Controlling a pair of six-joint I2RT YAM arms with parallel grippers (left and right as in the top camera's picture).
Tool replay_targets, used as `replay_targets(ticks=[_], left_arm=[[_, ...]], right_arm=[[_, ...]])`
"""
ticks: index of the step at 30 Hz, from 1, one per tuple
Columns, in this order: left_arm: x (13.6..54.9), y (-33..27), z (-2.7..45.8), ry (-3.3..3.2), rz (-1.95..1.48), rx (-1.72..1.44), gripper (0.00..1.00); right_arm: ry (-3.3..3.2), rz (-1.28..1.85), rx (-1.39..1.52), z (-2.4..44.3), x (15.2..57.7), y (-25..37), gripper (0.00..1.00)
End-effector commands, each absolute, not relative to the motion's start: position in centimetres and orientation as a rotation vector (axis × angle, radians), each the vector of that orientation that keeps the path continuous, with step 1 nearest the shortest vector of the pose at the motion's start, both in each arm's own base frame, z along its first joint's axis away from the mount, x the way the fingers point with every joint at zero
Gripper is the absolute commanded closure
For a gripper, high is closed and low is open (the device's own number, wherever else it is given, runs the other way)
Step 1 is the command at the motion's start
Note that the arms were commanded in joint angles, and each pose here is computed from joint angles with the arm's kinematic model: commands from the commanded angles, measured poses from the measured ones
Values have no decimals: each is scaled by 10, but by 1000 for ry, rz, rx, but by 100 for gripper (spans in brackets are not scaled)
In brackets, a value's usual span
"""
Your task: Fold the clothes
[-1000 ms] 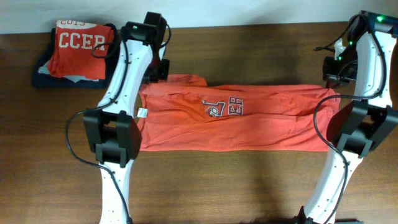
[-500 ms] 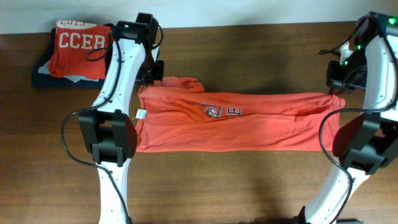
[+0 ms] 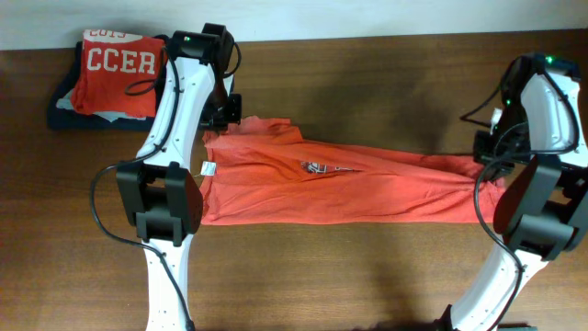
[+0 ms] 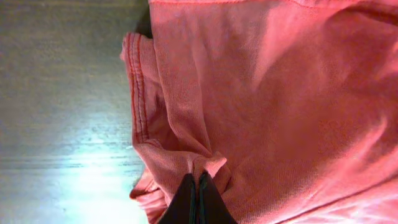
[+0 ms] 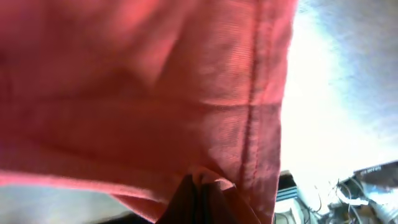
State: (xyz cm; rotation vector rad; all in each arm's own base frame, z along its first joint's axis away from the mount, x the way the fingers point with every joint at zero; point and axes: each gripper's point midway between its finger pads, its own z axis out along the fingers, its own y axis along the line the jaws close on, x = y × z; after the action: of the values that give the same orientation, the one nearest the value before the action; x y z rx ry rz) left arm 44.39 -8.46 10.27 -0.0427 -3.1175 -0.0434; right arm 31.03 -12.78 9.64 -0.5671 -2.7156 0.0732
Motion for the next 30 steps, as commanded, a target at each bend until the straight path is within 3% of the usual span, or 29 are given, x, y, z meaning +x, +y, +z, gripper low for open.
replay_targets(ticks=[1, 9, 30], left_arm=[[434, -83, 111, -3107, -52, -7, 99], [415, -79, 84, -3011, -78, -3, 99], [388, -73, 52, -2892, -111, -6, 99]], right_arm=[[-2672, 176, -696, 97, 295, -159, 96], [-2632, 10, -884, 79, 281, -179, 96], [-2671, 26, -893, 24, 280, -181, 96]])
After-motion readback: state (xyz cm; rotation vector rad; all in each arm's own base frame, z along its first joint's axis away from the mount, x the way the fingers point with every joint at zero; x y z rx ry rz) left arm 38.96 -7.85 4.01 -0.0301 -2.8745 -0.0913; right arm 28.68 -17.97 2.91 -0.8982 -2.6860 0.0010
